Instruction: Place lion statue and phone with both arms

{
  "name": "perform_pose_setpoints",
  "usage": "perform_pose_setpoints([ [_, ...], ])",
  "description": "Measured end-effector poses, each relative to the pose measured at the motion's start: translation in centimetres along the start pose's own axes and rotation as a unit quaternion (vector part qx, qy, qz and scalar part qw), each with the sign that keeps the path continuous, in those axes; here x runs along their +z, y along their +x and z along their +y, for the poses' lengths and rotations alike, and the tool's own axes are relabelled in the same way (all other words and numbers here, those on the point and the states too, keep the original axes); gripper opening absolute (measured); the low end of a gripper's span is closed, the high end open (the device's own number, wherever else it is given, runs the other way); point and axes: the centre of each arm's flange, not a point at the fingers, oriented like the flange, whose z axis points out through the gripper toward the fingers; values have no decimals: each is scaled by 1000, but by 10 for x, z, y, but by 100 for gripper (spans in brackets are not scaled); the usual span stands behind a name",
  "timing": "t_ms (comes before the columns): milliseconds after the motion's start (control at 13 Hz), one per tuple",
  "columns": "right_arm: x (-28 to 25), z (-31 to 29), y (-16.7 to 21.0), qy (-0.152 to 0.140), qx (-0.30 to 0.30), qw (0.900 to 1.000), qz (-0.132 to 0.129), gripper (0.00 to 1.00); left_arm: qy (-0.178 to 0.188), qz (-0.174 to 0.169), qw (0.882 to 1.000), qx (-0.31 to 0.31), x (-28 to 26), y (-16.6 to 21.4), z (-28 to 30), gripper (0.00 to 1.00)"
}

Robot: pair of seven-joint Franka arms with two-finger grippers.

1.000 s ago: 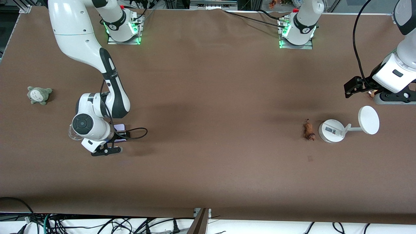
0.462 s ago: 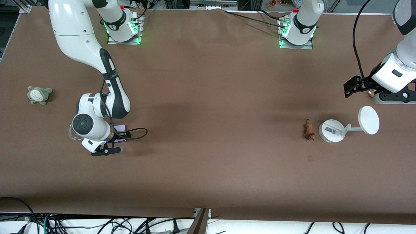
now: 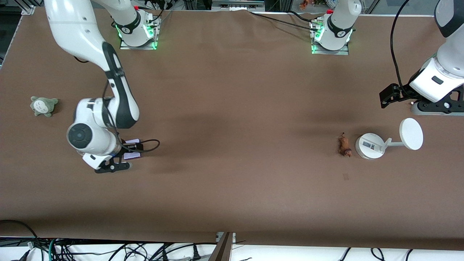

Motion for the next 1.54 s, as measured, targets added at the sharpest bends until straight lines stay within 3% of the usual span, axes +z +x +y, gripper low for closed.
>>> perform_pose_setpoints([
  [385, -156, 9, -42, 35, 5, 999, -17, 100, 0, 0, 1000, 2, 0, 0, 2, 100],
  [769, -270, 53, -86, 41, 35, 997, -46, 100, 0, -3, 1000, 2, 0, -1, 2, 100],
  [1000, -303, 65, -96, 37, 47, 998, -34, 100, 0, -4, 1000, 2, 0, -1, 2, 100],
  [1538, -299, 59, -94, 36, 47, 997, -44, 100, 0, -5, 1000, 1, 1, -1, 2, 100],
])
